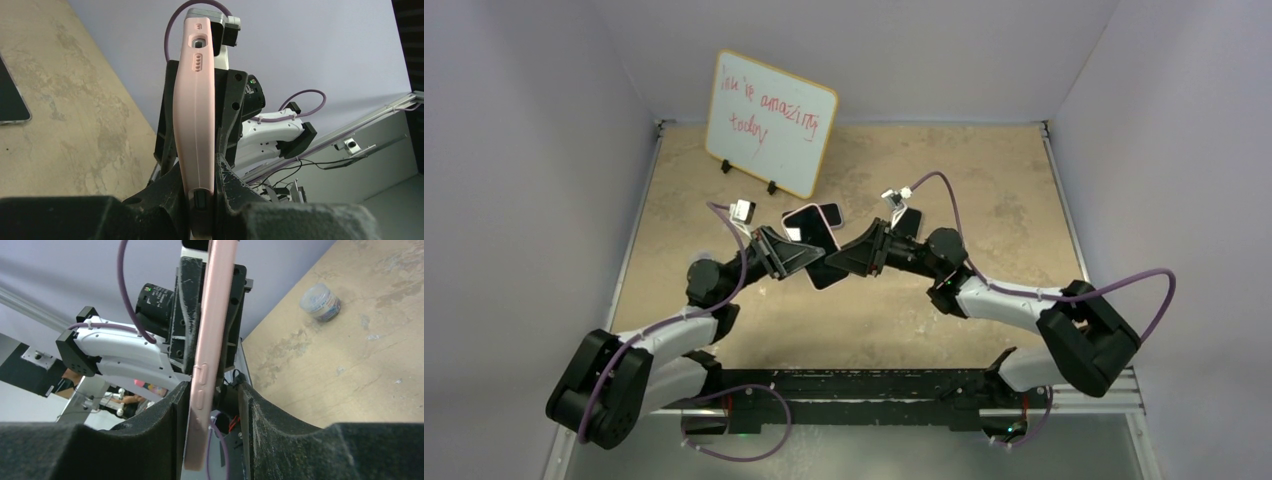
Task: Take the phone out of the phone case
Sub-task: Remove the phone case from the phone.
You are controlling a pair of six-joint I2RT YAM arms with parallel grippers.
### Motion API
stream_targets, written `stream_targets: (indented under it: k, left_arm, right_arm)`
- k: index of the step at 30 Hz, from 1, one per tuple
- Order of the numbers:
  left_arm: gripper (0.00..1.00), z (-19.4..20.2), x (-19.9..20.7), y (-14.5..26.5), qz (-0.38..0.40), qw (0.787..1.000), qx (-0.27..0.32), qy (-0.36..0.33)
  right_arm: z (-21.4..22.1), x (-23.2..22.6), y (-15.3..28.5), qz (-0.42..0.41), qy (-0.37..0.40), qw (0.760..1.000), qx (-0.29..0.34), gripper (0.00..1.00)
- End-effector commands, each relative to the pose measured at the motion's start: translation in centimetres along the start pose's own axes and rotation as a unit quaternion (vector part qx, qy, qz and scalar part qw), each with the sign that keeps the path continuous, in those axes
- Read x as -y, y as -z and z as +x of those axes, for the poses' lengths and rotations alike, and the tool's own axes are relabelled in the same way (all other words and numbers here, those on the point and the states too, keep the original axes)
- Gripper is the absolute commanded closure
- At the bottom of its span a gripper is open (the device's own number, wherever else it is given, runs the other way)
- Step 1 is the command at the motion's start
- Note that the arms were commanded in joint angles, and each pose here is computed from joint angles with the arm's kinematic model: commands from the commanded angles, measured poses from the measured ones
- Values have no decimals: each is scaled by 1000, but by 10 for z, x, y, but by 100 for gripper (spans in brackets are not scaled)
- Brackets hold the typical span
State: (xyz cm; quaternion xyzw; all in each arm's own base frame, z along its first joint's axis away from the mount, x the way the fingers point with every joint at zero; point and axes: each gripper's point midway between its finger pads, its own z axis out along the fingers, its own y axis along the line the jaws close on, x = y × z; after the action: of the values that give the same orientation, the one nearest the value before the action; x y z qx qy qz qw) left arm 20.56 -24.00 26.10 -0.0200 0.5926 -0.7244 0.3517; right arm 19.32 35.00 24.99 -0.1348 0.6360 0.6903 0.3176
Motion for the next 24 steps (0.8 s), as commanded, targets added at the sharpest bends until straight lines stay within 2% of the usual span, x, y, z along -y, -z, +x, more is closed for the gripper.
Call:
stream_targets:
  k: [1,8,13,20,24]
  left_arm:
    - [100,-6,41,-8,72,996,-12,-49]
    - [100,-4,33,-6,58,997,-13,-39]
    - [100,-3,31,-8,56,998,-15,-36]
    - [100,2,44,-16,78,994,-45,-56]
    - [100,6,49,-18,87,993,-59,-62]
  right_arm:
    - [-15,-14,-4,-13,18,1000,6,56]
    - [-37,-35,-3,-24,23,999,39,49]
    - [-50,-33,-4,12,44,998,54,41]
    - [-59,-33,-19,4,37,998,52,41]
    - [-61,-32,-24,-2,30,998,50,44]
